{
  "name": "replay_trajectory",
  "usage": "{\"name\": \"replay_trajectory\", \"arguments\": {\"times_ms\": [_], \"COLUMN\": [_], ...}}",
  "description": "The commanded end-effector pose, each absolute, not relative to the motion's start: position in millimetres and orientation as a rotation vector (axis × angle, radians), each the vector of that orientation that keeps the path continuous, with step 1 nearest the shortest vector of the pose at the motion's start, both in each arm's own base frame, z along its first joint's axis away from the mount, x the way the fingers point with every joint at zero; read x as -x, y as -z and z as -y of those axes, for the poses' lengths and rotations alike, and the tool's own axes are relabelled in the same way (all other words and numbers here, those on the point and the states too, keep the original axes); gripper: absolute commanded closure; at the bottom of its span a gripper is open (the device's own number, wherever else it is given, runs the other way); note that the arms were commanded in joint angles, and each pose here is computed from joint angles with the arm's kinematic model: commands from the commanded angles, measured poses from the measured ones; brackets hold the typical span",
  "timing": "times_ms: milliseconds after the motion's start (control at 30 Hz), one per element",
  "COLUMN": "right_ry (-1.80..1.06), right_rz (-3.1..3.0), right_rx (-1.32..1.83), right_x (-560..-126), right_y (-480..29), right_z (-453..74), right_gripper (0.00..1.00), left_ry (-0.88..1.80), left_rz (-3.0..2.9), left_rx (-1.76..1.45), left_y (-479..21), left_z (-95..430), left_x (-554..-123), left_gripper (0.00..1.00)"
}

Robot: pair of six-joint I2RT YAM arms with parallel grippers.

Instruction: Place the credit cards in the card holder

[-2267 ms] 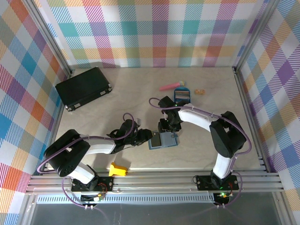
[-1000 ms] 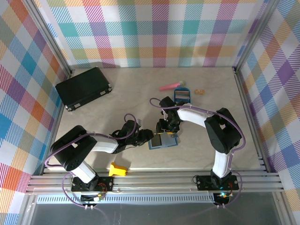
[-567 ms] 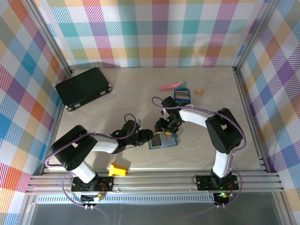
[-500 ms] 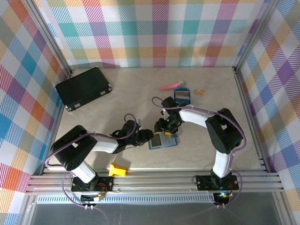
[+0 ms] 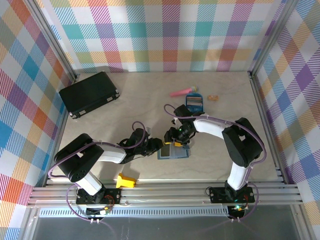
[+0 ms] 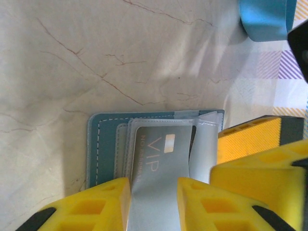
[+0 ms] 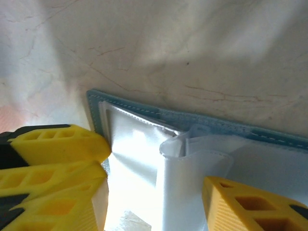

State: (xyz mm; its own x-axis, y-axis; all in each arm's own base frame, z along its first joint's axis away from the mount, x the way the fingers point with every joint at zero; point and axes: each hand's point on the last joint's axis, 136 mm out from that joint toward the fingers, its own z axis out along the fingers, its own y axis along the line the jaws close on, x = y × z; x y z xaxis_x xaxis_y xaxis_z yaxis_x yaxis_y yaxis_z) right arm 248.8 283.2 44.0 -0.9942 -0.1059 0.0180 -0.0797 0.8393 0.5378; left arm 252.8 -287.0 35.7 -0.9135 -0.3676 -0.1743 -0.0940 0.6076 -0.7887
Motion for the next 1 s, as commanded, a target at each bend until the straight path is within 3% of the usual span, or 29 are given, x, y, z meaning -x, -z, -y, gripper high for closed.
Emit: {"name": "replay_trajectory", "arguments": {"times_ms": [0,967], "right_ry": [0.964,1.042], "right_rz": [2.943,2.878], "right_rx": [-0.141,-0.107], "right_x": [-245.2,-239.5], "right_y": [-59.2,-54.3], "right_z": [-291.6,-318.9], "right_gripper": [0.47,0.49], "left_ry": [1.158,1.107], "left_rz": [-2.536,-2.532], "left_rx": [0.392,0.376], "left_y": [-29.3,-42.5], "left_z": [279.5,264.2], "left_x": [-249.3,-249.5], "left_gripper": [0.69,0.69]}}
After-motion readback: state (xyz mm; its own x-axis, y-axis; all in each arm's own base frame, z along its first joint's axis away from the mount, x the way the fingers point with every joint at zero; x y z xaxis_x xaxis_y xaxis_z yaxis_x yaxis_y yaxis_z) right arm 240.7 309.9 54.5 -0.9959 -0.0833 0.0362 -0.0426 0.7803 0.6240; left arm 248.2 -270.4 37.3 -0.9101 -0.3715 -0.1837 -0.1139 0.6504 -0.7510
